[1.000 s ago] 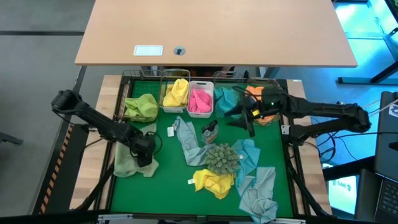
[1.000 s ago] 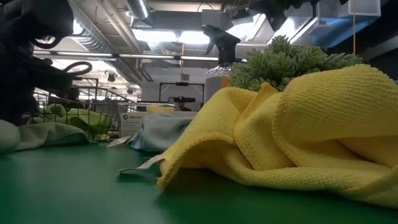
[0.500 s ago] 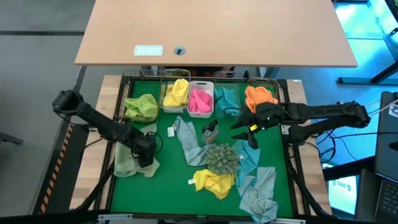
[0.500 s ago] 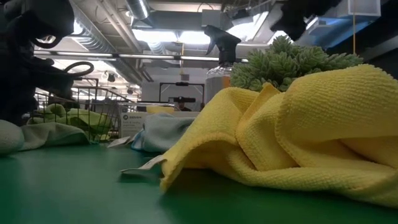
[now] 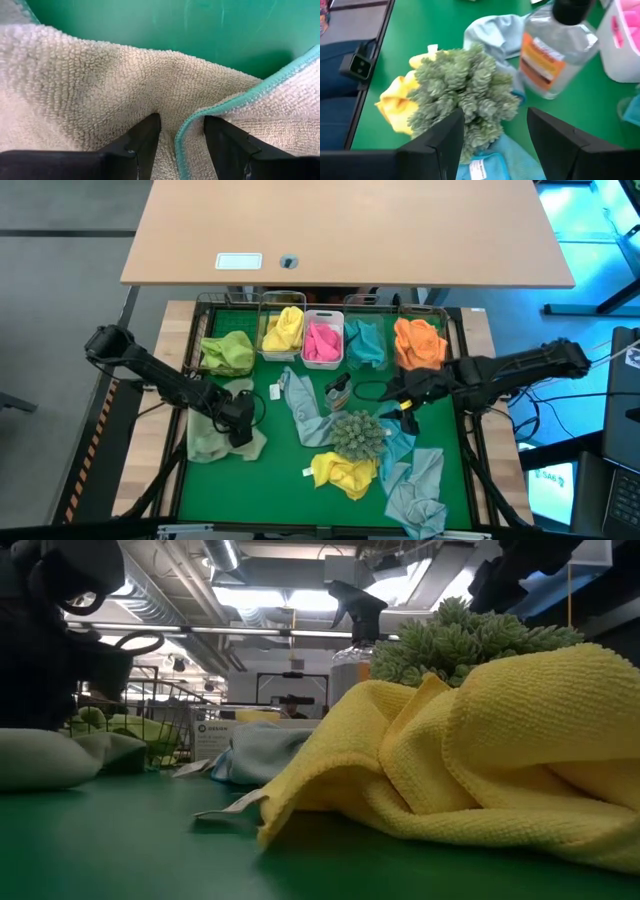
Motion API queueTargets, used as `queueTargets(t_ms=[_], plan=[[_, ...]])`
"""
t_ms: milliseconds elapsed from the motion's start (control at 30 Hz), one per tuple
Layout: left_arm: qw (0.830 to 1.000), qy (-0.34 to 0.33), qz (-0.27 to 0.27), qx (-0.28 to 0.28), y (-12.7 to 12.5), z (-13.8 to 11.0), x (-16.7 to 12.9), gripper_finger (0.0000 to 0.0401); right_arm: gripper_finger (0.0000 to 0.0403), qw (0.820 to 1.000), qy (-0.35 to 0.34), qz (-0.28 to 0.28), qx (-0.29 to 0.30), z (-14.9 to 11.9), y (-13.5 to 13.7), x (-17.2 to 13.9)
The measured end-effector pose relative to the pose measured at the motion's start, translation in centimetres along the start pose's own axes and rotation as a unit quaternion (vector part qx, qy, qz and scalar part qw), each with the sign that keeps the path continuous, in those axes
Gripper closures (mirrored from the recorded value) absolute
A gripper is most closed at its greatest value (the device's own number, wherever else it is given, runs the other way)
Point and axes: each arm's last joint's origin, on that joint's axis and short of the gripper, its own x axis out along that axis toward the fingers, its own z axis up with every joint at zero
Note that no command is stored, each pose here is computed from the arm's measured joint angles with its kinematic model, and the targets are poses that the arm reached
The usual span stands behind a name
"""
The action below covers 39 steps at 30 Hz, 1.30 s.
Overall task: Sort microfiber towel by color & place in baskets
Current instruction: Put the light green microfiber towel into the gold wire basket
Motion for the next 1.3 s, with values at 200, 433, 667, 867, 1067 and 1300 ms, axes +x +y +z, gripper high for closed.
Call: queueTargets(t_ms=[200, 433, 667, 867, 1067, 1300], plan=[[1.0, -0.005, 0.005, -0.004, 0.0, 0.0, 0.0, 0.0265, 0.0188, 1.0, 0.009, 0.009, -0.01, -0.2, 0.6, 0.3], [0.999, -0.019, 0.002, -0.044, 0.0, 0.2, 0.1, 0.0344, 0.0188, 1.0, 0.019, -0.002, 0.002, -0.4, 0.5, 0.3], [0.997, -0.017, -0.053, -0.055, -1.4, 0.9, -1.0, 0.0393, 0.0188, 0.999, 0.036, -0.031, 0.01, -0.8, 0.2, 0.3], [0.992, -0.058, -0.103, -0.055, -2.9, 2.3, -4.5, 0.0397, 0.0188, 0.999, 0.038, -0.032, 0.01, -0.8, 0.2, 0.3], [0.986, -0.118, -0.098, -0.064, -3.2, 3.3, -9.5, 0.0399, 0.0188, 0.999, 0.04, -0.032, 0.01, -0.9, 0.2, 0.3], [0.969, -0.22, -0.08, -0.085, -2.5, 3.9, -15.8, 0.04, 0.0188, 0.999, 0.04, -0.032, 0.01, -0.9, 0.2, 0.3]])
